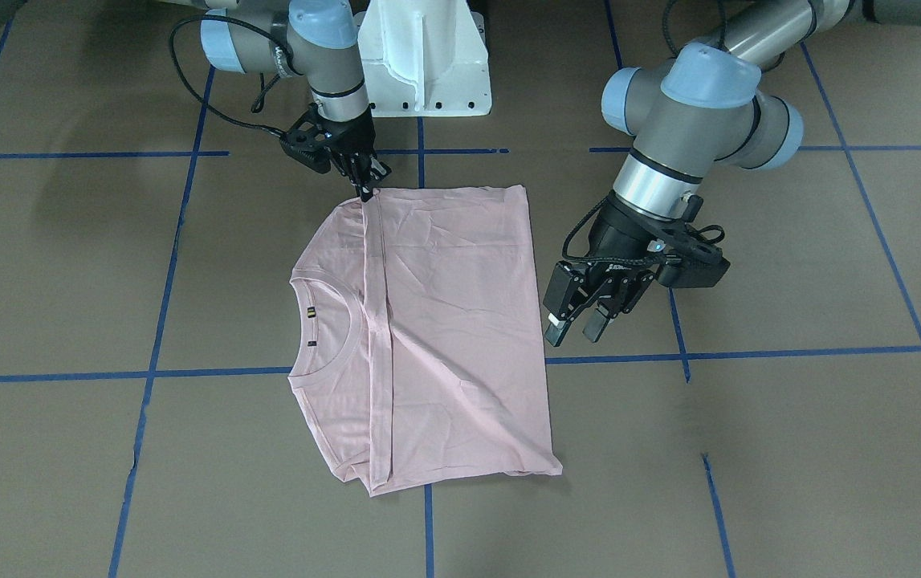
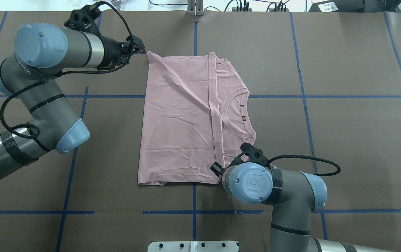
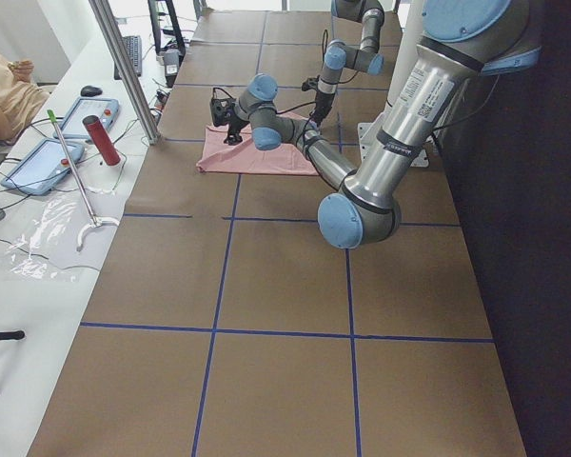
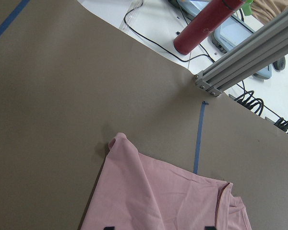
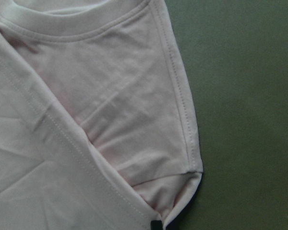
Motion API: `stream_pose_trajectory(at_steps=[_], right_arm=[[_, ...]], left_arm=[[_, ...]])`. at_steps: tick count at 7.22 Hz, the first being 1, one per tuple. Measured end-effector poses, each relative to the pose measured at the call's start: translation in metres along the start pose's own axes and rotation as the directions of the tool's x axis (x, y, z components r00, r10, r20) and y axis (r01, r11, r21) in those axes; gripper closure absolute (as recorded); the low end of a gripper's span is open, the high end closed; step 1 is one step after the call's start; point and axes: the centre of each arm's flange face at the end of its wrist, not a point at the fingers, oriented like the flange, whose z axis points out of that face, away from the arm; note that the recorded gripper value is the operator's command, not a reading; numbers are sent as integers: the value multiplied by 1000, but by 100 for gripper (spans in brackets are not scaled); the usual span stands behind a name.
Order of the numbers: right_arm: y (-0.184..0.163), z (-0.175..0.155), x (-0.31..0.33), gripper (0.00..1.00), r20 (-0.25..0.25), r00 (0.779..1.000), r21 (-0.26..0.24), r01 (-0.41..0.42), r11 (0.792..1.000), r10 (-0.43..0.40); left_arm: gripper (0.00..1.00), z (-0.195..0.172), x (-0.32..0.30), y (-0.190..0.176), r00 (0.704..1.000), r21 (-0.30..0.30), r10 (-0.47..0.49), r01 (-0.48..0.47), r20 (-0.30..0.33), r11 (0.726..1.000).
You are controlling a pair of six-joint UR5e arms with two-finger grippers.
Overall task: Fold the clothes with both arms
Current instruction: 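Move the left gripper to the near edge beside the right gripper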
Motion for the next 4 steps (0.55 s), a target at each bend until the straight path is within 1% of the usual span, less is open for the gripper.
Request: stream_pose_trajectory(at_steps=[1,2,3,4], right_arm=[[-2,-3,-2,100,5,1000,0,1,1000,-1],[-4,-7,-4,100,12,1000,-2,1,1000,-1],[-5,-13,-5,100,22,1000,-7,0,1000,0],[-6,-19,-6,100,31,1000,-11,-1,1000,1]], left_arm=[[31,-3,3,3,1000,-4,-26,26,0,1000],[30,-12,10,21,997,-26,-79,79,4,997],[30,-33,23,61,991,-71,-131,133,32,989],[30,-53,31,111,983,-110,-167,175,75,978]])
